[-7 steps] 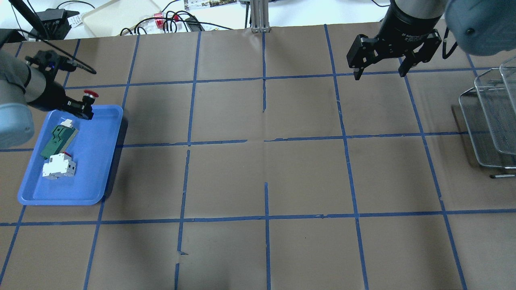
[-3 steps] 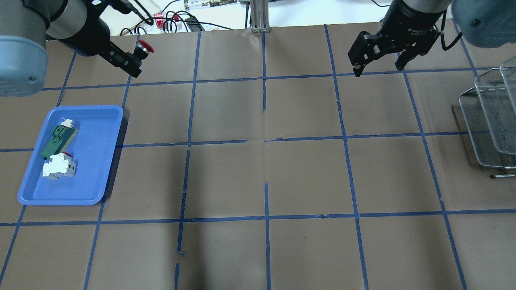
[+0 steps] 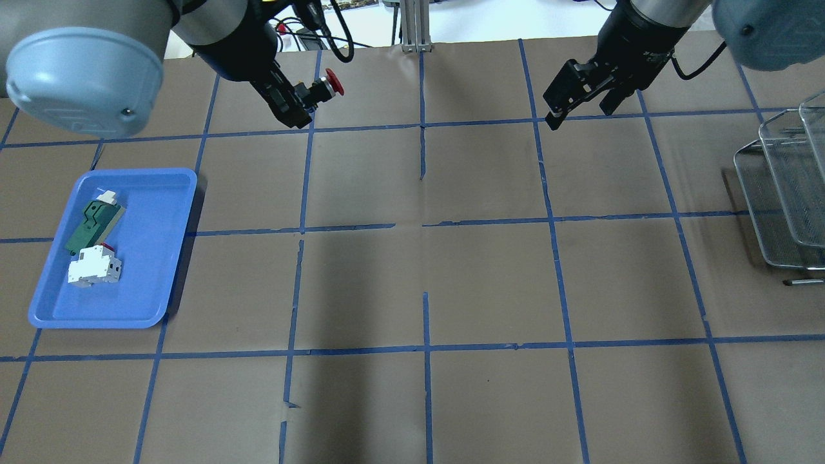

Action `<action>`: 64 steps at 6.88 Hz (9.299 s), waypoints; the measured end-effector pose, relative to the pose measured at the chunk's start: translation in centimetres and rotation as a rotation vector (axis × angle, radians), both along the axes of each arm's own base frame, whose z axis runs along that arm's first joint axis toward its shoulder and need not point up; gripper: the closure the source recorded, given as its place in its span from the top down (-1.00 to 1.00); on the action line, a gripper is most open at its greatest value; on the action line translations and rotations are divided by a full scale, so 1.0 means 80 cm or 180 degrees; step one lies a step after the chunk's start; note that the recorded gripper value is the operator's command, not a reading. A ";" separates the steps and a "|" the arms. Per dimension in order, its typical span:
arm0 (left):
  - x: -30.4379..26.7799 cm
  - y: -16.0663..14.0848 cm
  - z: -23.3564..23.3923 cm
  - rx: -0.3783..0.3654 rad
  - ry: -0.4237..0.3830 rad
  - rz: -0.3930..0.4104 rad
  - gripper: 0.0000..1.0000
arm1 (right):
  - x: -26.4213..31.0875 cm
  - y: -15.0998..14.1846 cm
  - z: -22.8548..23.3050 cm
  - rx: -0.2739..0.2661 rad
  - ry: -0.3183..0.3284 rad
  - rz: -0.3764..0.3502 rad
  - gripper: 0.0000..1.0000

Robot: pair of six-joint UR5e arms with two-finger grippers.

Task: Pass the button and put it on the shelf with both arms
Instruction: 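Carry the button to table center with left gripper while right gripper approaches, then close the right gripper on the button's base beside the left gripper, then open the left gripper and pull it back while right gripper holds button, then carry the button over the mesh basket with the right gripper while left retracts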

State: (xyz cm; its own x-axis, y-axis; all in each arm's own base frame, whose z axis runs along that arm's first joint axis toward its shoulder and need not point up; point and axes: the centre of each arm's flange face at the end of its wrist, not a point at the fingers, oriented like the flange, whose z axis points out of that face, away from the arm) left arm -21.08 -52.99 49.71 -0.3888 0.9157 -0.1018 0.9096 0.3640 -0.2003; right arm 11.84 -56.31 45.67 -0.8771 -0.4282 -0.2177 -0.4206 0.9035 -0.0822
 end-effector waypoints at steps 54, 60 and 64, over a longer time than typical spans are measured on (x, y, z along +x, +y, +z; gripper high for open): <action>-0.010 0.021 0.049 0.0128 0.0317 0.1354 1.00 | -0.463 0.010 -0.012 -0.0875 0.1272 0.2850 -0.74; 0.040 0.046 0.046 0.0474 -0.0124 0.3266 1.00 | -0.592 0.033 -0.079 -0.0664 0.0995 0.2667 1.00; 0.042 0.053 0.037 0.0626 -0.0105 0.3329 1.00 | -0.548 0.050 -0.025 -0.0761 0.0864 0.2589 1.00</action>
State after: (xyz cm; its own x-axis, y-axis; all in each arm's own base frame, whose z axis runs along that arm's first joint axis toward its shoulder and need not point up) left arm -17.70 -48.71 52.70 -0.9915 0.1296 -0.0133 0.1300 0.9909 -0.0338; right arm -31.96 -52.28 43.65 -0.2903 -0.9483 0.1285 -0.9569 0.2882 -0.0345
